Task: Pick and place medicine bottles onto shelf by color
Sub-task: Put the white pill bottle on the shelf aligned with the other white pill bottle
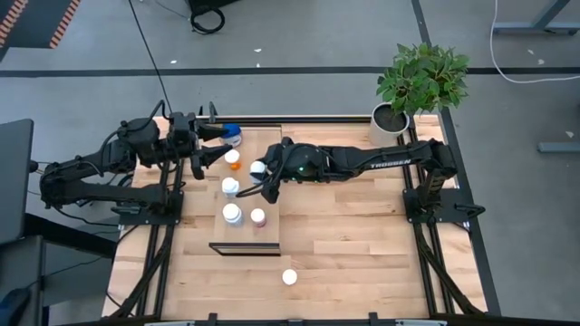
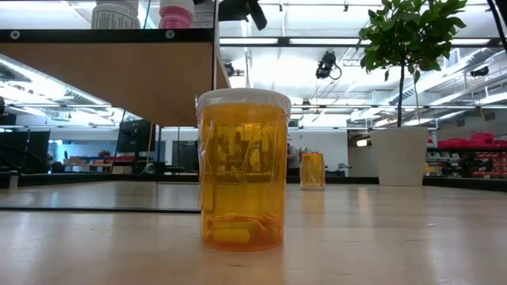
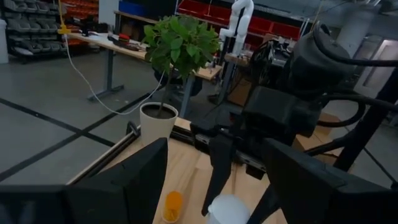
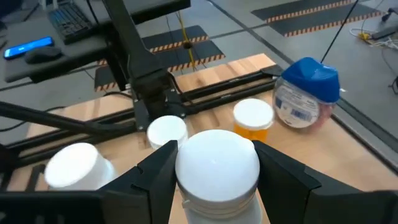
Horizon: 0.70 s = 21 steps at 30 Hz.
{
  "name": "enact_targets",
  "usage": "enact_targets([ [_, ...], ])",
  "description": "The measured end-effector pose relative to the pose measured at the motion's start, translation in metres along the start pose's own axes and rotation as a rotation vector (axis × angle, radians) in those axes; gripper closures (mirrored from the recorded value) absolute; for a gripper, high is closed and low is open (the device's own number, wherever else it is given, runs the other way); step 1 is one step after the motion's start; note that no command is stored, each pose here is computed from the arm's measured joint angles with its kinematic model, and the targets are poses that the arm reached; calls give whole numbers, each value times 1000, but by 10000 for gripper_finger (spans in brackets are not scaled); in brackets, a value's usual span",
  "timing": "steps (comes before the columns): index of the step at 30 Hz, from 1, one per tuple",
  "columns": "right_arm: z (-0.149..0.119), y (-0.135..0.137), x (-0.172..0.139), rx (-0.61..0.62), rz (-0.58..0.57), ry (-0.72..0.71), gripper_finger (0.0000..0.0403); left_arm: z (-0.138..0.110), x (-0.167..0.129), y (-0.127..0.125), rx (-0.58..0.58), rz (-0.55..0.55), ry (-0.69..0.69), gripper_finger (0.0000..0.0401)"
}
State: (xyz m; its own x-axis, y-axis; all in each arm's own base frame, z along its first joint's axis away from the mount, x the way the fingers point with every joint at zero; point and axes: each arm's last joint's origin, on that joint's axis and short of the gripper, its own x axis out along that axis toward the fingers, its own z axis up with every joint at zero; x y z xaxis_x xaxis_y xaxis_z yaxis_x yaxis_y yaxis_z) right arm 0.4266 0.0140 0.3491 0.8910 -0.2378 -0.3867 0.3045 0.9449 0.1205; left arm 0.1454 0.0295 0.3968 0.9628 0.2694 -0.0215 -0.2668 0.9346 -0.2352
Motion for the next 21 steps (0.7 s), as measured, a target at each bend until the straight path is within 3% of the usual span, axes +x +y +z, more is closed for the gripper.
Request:
enact_targets([
  [11,-33,-2,16,89,-1,-26,206,0,0,0,0,2,-1,133],
  [21,-35,-4,17,78,-35,-39,203,0,0,0,-4,2,-1,133],
])
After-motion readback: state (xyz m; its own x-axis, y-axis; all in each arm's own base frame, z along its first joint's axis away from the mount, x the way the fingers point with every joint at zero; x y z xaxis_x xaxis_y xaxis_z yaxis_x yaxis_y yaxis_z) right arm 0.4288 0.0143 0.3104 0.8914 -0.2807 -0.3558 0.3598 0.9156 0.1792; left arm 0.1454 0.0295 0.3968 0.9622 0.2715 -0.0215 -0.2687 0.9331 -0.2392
